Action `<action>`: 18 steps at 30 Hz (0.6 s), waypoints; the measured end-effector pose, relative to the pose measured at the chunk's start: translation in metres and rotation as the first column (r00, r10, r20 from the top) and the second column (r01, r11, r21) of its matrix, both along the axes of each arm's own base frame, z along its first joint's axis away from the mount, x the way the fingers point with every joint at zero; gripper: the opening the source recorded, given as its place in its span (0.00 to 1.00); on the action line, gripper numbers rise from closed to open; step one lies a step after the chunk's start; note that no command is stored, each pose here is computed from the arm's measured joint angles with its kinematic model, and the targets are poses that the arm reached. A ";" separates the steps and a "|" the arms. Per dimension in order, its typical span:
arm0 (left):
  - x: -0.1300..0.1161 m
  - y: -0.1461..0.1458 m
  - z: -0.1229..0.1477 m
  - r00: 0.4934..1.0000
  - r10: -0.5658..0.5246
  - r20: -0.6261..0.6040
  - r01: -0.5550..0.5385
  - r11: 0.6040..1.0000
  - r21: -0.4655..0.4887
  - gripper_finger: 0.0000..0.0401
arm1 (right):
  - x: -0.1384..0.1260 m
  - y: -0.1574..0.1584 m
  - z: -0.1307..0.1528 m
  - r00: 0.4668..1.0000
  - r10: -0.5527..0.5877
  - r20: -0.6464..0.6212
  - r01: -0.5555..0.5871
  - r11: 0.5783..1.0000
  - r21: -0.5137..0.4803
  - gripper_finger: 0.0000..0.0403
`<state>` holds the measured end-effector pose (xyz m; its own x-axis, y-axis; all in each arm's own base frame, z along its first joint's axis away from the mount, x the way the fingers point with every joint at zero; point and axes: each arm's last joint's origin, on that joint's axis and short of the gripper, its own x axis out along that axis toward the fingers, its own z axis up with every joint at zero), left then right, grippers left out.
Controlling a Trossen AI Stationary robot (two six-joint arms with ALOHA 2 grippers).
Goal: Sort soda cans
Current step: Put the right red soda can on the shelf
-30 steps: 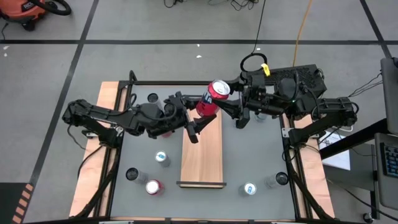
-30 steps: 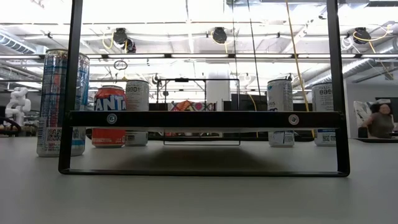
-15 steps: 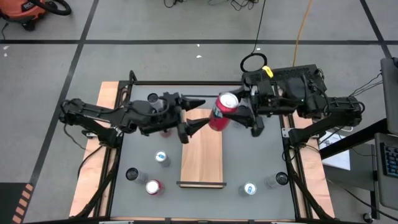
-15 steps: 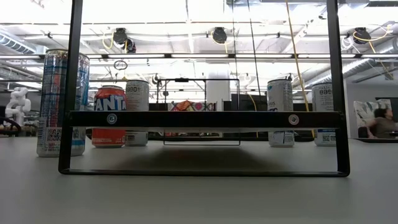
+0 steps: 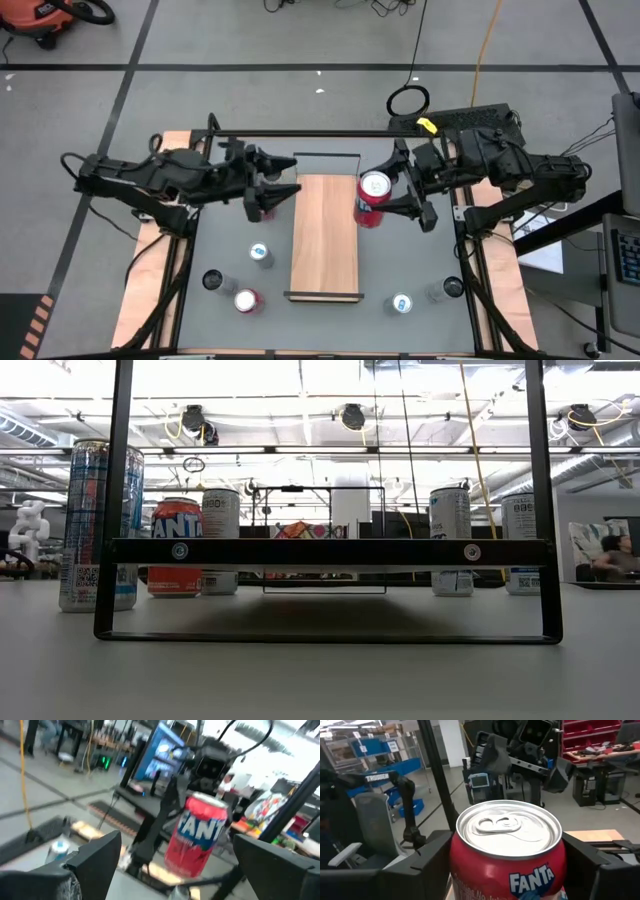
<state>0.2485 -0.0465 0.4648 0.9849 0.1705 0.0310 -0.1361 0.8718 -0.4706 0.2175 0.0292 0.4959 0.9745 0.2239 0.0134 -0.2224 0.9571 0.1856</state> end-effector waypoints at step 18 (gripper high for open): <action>-0.001 -0.009 -0.010 0.998 -0.004 -0.069 -0.004 0.993 -0.115 0.96 | -0.018 0.027 -0.013 0.964 0.204 -0.172 -0.199 0.979 0.051 0.65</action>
<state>0.2472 -0.0559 0.4551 0.9840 0.1690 -0.0564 -0.1715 0.8123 -0.5575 0.1999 0.0564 0.4833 0.8970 0.4182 -0.1431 -0.3712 0.8885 0.2697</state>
